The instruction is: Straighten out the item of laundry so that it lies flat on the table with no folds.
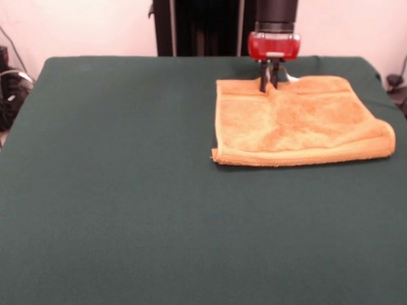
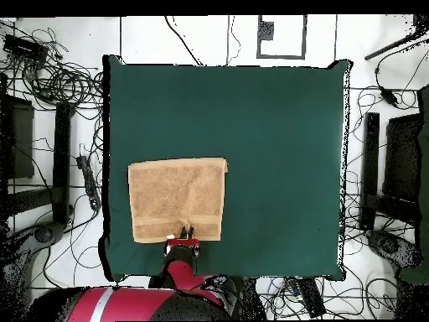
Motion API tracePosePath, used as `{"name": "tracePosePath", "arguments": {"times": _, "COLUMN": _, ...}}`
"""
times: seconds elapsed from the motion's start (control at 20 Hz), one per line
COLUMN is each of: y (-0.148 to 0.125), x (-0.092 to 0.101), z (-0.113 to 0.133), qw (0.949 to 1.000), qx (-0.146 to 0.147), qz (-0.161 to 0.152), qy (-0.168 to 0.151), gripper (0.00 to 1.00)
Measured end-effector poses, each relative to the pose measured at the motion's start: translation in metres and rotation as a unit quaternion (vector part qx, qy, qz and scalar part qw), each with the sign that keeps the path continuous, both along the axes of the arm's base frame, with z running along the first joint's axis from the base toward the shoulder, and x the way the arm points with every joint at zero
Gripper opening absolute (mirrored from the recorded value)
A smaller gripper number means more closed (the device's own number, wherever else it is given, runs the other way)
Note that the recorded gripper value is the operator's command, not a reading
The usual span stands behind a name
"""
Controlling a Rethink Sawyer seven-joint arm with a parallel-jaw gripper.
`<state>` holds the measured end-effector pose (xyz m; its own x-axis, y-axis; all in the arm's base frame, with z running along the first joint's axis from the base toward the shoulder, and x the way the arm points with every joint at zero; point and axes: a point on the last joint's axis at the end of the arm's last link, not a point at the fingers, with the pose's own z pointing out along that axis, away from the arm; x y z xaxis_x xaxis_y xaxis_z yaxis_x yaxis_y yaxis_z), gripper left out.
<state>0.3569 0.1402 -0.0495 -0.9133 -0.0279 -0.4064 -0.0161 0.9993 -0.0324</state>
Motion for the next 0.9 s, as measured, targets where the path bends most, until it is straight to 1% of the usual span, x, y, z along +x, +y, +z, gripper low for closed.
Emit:
{"name": "tracePosePath", "arguments": {"times": 0.55, "y": -0.0007, "x": -0.0006, "z": 0.0, "qw": 1.0, "qx": 0.001, "qz": -0.002, "qy": 0.001, "gripper": 0.0}}
{"name": "tracePosePath", "arguments": {"times": 0.9, "y": -0.0031, "x": -0.0016, "z": -0.0003, "qw": 0.9999, "qx": 0.01, "qz": -0.003, "qy": -0.003, "gripper": 0.0}}
